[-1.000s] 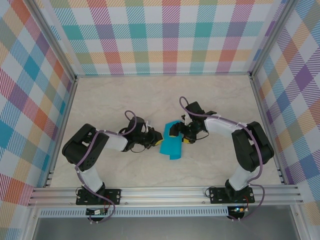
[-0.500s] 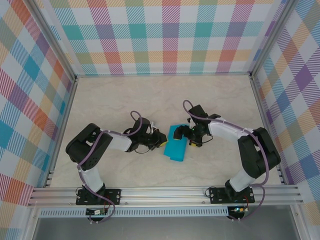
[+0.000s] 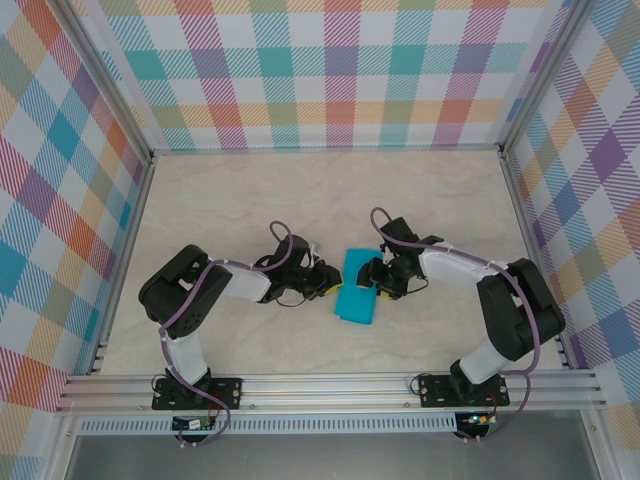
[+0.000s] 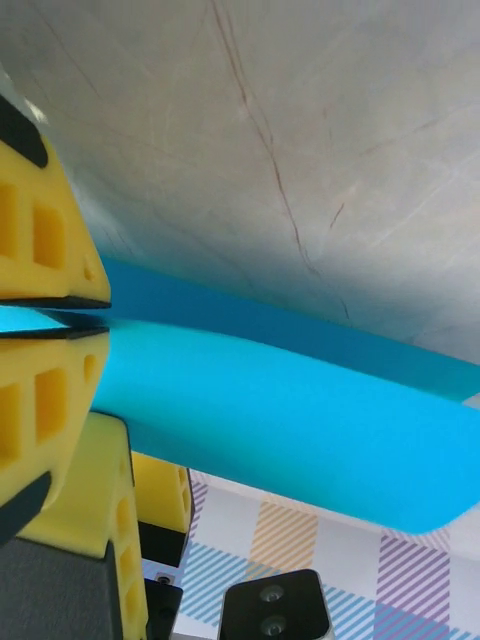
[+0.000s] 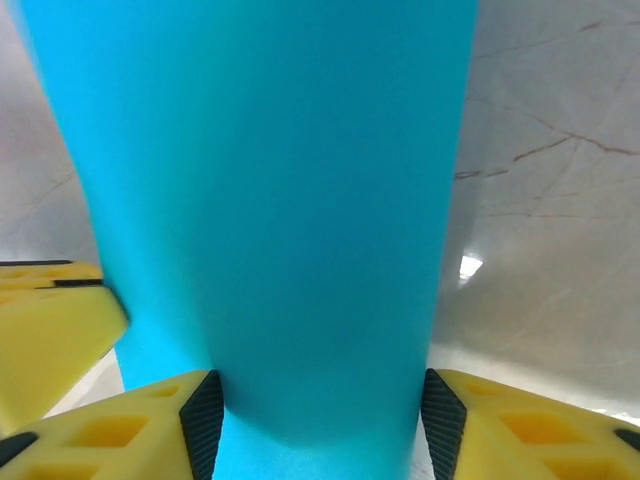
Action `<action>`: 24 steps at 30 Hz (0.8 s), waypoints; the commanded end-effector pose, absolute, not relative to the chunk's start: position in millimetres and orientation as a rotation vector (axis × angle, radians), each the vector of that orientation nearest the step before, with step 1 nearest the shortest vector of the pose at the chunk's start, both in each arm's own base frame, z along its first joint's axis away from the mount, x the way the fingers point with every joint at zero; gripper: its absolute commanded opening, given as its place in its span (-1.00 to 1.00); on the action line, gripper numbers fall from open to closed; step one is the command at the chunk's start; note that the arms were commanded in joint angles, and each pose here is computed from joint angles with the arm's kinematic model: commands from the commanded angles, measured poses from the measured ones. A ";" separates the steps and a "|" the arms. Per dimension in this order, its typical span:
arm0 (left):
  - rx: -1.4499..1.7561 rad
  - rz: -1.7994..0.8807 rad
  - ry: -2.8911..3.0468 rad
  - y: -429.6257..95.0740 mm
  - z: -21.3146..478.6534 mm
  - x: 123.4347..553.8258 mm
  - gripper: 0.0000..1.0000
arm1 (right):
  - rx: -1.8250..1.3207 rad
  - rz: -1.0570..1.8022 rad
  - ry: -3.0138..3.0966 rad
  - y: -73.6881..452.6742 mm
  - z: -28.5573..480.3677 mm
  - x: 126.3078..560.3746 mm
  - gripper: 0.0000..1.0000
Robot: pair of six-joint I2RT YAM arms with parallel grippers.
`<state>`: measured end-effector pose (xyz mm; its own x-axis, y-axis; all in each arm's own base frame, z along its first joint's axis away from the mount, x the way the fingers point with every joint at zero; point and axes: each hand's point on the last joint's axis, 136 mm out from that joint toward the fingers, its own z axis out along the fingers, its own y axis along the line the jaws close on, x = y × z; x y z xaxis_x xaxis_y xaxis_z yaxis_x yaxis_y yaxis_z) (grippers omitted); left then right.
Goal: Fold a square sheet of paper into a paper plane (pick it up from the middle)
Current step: First fold in half a square sheet of paper at the center of the table.
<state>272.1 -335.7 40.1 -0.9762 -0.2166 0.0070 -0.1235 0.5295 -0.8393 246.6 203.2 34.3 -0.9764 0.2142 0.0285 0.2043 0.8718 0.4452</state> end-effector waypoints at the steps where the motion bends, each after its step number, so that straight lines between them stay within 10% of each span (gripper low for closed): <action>1: -0.268 -1.378 2.653 -334.2 51.6 275.2 -0.57 | 0.376 0.639 3.047 196.5 23.7 247.7 0.06; 12: -0.292 -1.179 2.642 -313.5 66.9 283.9 -0.17 | 0.459 0.517 3.084 181.7 9.1 243.8 -0.02; 24: -0.280 -1.199 2.644 -320.6 66.0 287.7 -0.20 | 0.560 0.400 3.119 165.2 -5.7 236.5 -0.10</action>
<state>284.1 -310.2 57.9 -0.9525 -0.2861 -0.1047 -0.1149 0.6555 -0.7464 246.1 192.6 17.5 -0.9580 0.2761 0.0769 0.2847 0.8852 0.3680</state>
